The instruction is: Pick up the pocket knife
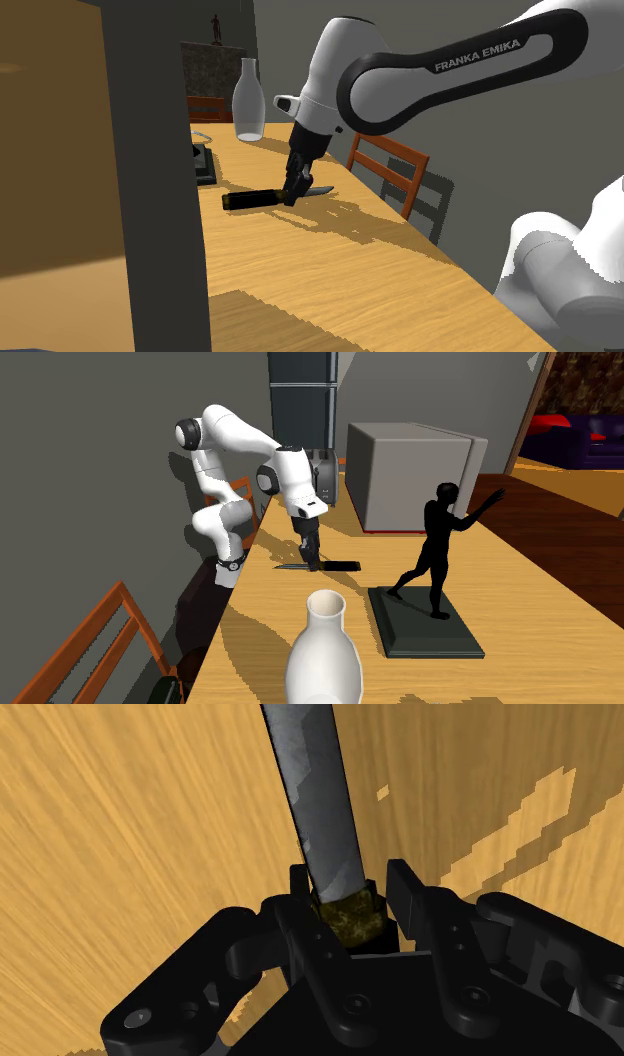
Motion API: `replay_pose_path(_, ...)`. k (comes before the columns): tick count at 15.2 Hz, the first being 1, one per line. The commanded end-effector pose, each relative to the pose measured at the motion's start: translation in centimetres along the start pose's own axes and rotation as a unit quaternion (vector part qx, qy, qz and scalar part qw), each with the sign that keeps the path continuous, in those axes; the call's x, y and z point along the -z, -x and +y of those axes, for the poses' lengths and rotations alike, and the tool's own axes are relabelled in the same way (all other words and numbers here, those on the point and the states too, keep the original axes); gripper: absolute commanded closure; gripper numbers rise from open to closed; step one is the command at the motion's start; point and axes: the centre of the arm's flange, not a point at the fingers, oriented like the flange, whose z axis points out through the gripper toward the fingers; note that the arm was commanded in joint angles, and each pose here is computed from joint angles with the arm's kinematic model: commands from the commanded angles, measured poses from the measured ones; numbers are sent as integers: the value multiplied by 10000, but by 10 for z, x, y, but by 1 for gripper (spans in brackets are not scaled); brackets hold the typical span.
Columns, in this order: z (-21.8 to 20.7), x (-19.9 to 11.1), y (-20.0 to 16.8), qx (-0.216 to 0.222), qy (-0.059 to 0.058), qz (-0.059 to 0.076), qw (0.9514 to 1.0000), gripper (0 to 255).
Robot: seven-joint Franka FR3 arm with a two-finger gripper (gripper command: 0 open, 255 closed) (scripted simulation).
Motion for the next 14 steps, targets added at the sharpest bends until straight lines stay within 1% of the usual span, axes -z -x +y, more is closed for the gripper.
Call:
replay_pose_path(1, 0, -2, 1, -5, -11, -23, 10000, 255)
replay_pose_path(6, 0, -3, 1, -5, -11, -24, 10000, 255)
replay_pose_path(14, 4, 38, -8, -5, -11, -24, 10000, 255)
